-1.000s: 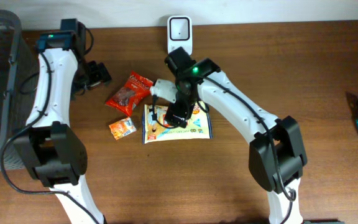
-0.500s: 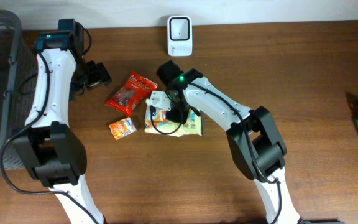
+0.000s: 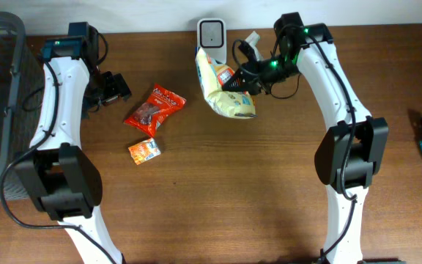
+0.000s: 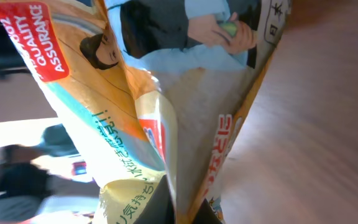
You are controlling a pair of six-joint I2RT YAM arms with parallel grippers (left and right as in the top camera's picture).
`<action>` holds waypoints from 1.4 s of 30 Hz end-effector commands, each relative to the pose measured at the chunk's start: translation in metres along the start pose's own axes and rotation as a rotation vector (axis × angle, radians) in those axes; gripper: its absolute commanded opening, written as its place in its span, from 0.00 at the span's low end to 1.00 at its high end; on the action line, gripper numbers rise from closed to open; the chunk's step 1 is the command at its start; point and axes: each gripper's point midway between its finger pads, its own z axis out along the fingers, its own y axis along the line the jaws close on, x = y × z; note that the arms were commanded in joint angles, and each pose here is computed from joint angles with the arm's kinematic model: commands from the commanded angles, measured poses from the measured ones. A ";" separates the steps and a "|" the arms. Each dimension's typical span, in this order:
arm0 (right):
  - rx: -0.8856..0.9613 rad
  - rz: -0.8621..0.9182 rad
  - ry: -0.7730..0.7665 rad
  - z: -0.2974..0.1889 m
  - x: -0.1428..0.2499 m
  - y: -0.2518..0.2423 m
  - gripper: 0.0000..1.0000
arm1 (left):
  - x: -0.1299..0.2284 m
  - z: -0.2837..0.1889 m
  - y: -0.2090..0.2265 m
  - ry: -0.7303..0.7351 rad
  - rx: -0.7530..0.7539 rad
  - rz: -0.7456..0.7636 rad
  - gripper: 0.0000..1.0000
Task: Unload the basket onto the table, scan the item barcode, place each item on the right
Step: 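Lift the yellow bag with the right gripper up to the scanner, then carry the yellow bag to the right table edge and release it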
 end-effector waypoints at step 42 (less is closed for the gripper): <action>0.825 0.422 -0.801 0.007 -0.116 -0.124 0.68 | -0.001 0.003 -0.001 0.007 0.002 -0.014 0.99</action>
